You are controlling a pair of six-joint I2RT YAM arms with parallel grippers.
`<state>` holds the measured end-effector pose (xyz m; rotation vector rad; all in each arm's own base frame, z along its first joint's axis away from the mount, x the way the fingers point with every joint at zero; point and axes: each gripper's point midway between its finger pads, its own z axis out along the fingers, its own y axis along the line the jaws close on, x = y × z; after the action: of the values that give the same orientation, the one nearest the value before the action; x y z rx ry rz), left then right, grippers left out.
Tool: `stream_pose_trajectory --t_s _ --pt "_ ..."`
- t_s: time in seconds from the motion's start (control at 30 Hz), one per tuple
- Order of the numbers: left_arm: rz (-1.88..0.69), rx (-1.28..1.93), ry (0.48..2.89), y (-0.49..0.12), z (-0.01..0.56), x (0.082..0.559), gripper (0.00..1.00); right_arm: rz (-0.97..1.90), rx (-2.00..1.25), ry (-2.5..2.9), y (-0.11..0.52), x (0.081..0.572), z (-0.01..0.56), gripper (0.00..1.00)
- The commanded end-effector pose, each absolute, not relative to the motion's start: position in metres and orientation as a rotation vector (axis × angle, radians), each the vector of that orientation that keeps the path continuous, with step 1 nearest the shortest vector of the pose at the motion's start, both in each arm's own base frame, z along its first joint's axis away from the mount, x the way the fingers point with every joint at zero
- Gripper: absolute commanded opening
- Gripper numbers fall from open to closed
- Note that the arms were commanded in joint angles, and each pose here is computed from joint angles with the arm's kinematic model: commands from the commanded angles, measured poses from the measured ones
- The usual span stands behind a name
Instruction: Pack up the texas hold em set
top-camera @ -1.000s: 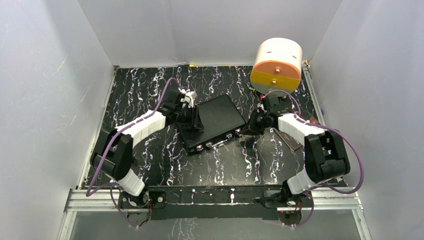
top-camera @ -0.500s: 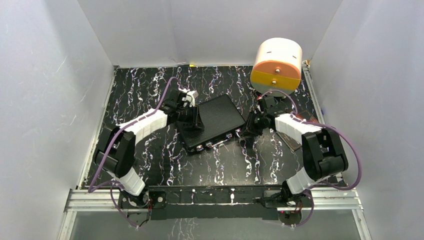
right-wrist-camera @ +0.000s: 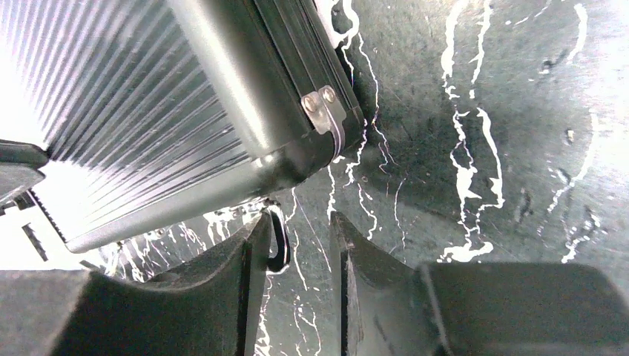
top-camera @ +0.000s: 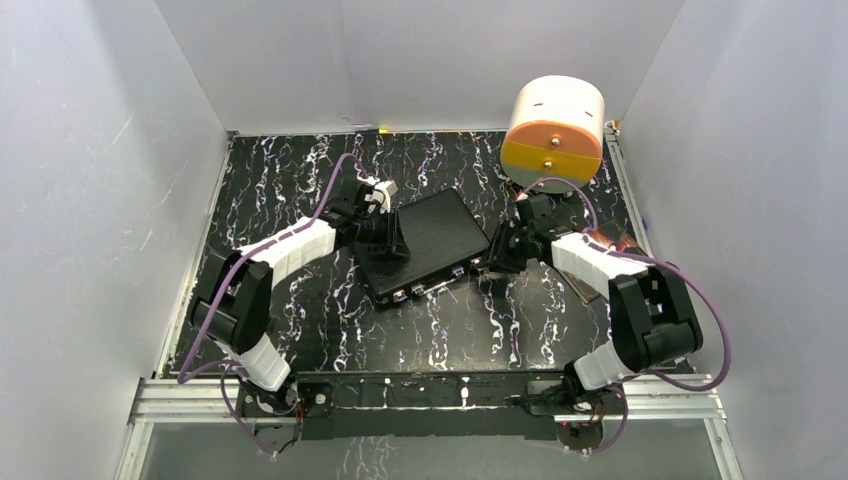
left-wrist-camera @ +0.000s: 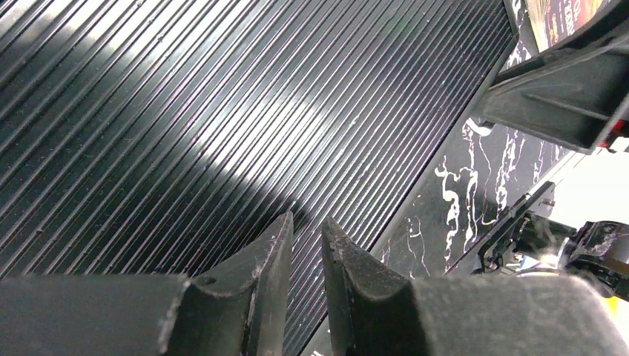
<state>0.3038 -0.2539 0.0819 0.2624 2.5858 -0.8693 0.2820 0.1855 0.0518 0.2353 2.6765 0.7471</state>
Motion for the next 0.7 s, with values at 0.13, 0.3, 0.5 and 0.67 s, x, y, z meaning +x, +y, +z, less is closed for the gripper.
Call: stream_pose_trajectory --t_s 0.13,0.3,0.5,0.67 --pt "-0.651 0.243 2.904 -0.216 0.013 0.252 0.22 0.668 0.178 2.510 0.173 0.301 0.111 0.43" --pt "-0.662 0.248 2.900 -0.219 0.014 0.253 0.22 0.675 0.143 2.624 0.175 0.287 0.086 0.32" --pt "-0.662 0.247 2.906 -0.219 0.012 0.252 0.22 0.744 0.121 2.656 0.184 0.283 0.075 0.22" --pt "-0.663 0.245 2.912 -0.218 0.011 0.250 0.22 0.756 0.121 2.674 0.187 0.282 0.067 0.18"
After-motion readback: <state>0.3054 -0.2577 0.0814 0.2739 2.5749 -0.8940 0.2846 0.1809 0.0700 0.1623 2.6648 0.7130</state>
